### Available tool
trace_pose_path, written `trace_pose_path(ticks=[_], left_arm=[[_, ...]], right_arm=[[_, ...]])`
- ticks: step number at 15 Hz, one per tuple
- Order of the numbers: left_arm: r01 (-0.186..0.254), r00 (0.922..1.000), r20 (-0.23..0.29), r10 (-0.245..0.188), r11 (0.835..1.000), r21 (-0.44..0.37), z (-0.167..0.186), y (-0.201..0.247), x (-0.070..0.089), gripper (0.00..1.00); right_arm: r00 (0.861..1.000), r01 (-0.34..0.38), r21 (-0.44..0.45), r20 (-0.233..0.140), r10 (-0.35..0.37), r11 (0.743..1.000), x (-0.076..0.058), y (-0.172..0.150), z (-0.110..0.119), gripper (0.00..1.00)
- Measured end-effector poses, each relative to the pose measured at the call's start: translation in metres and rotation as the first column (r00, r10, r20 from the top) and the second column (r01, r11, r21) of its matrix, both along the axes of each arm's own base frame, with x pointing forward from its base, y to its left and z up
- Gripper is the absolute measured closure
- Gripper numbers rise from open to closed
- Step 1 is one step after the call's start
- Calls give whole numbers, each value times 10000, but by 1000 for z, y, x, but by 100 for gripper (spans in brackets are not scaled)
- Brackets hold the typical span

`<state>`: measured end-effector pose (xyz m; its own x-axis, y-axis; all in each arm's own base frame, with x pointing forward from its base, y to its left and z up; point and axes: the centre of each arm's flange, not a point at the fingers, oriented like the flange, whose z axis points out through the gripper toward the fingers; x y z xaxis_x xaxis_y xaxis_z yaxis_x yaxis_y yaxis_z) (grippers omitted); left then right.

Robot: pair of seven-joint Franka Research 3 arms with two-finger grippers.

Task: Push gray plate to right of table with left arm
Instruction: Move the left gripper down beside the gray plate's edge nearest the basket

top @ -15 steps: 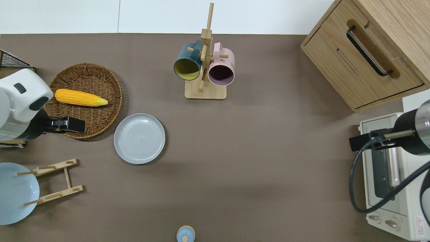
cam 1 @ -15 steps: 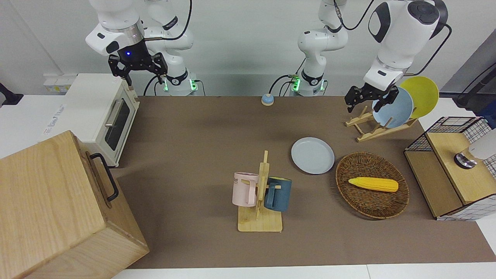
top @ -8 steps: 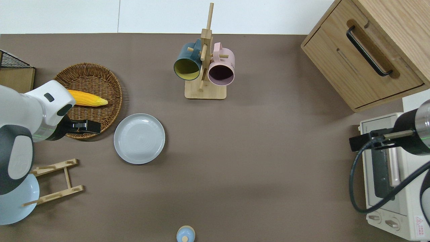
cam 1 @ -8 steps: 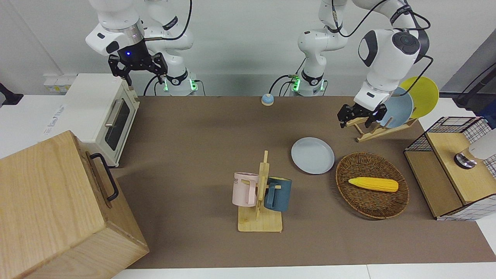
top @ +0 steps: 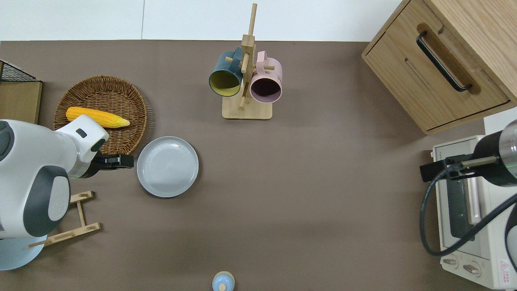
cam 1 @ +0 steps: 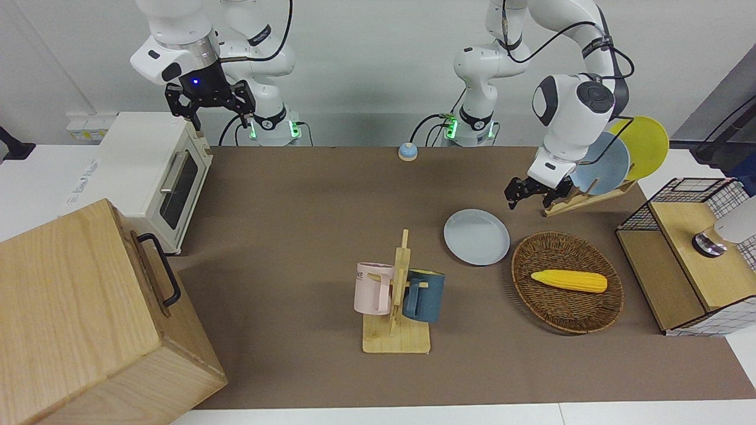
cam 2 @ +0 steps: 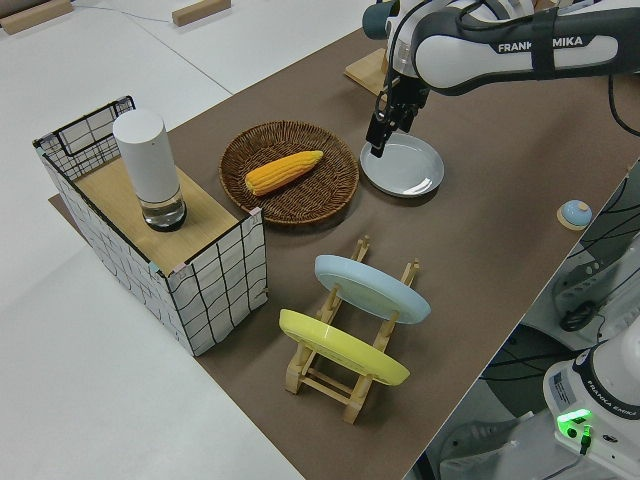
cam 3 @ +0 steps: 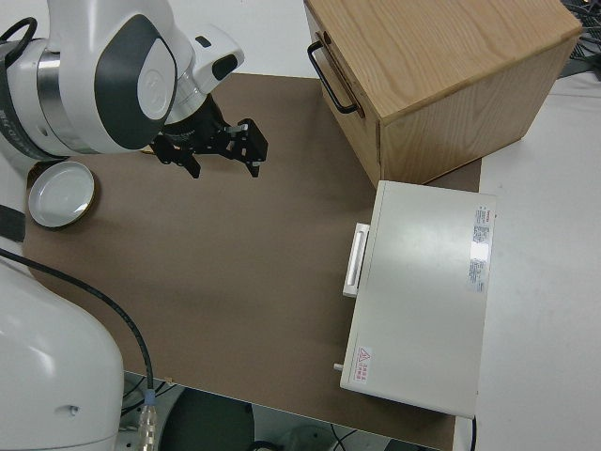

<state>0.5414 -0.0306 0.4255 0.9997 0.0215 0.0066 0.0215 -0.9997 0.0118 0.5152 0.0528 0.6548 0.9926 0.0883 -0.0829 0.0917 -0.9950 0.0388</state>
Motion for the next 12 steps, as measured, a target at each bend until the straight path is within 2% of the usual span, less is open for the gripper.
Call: trace_pose_path(ticks=[3,6,12], left_arm=[[-110,9999,79,111,9999,-55,-27,1,-3,0],[-211,9998,-49,211,9997,-89,-51,2,-6,1],[-535,9983,-232,532,9985,-131,-68,0,-6,1]], right_arm=[[10000,0,0,0,0,10000,0,0,0,0],[10000,0,0,0,0,10000,0,0,0,0],[10000,0,0,0,0,10000,0,0,0,0]])
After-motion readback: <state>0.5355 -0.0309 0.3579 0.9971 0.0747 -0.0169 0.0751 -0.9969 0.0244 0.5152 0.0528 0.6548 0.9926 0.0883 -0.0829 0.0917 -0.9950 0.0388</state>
